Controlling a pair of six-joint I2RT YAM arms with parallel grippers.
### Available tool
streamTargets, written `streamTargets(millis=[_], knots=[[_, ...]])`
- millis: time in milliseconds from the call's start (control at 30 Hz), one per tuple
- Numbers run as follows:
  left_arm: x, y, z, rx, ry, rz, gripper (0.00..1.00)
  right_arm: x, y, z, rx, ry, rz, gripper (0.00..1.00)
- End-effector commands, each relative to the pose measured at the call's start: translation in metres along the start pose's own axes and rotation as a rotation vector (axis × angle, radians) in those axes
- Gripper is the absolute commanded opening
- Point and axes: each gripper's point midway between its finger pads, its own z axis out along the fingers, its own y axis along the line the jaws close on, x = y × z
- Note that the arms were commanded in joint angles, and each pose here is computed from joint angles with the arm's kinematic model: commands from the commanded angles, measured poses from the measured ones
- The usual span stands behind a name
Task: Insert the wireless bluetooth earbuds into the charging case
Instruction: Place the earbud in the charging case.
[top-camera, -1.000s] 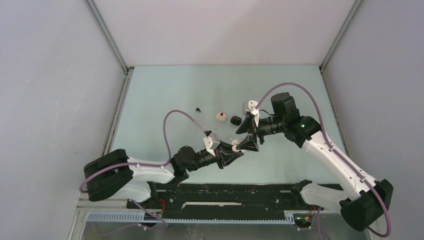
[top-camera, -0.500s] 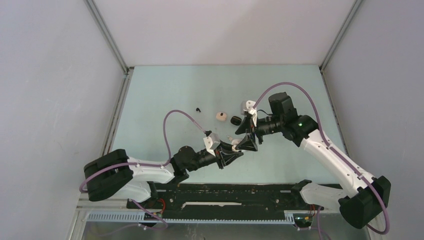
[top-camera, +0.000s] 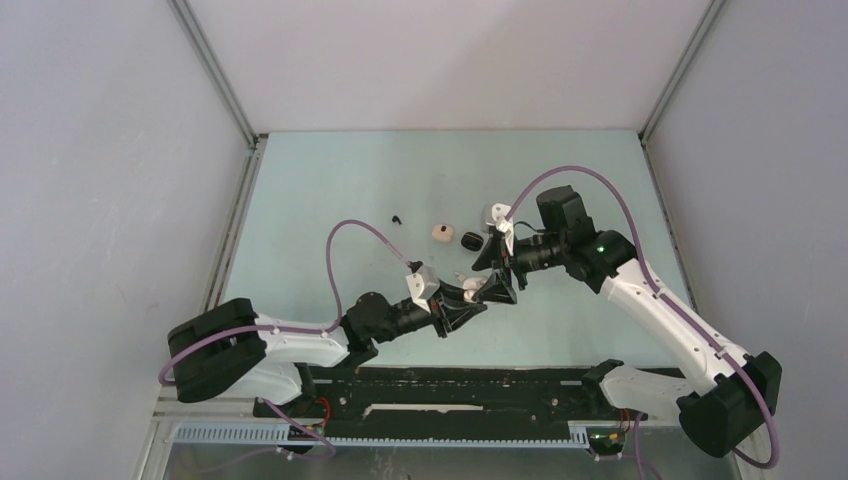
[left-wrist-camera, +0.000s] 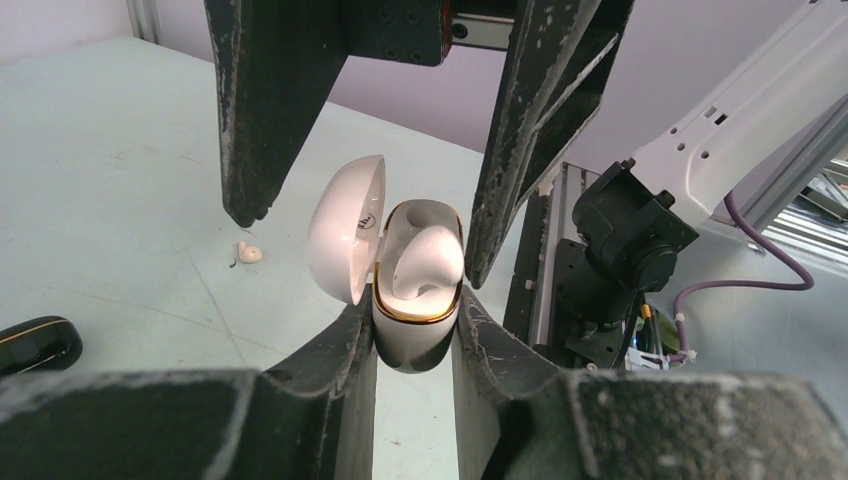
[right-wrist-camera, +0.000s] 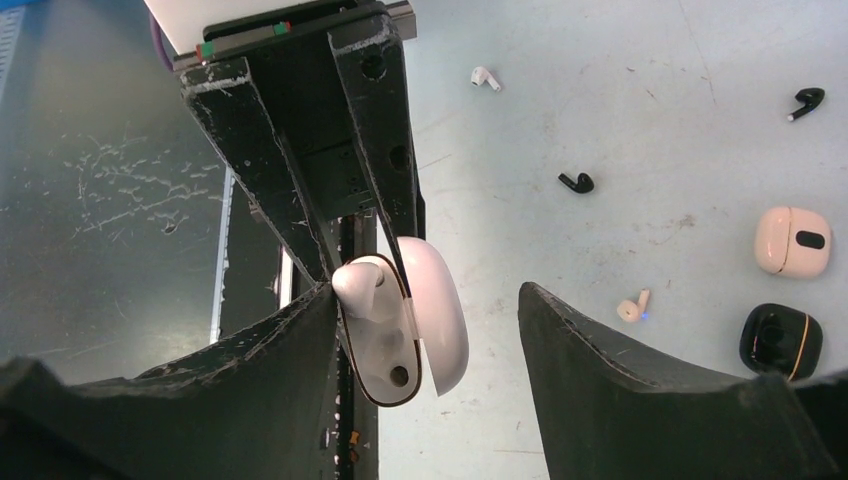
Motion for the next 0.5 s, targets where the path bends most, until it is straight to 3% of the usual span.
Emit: streamTargets(millis=[0,333,467], knots=[[-0.027,-0.009,0.001,0.042,-0.098,0.034,0.00,-0.012,-0.002,-0.004,0.015,-0.008,-0.056,0.69],[-0.025,-0.008,-0.001,0.036,-0.097,0.032,0.00,-0.014,0.008,-0.007,-0.020,-0.019,-0.072,0.70],[-0.024,-0.006,-0.002,0.023,-0.095,0.031,0.00,-0.033,0.026,-0.024,-0.063,-0.086,-0.101,0.71]])
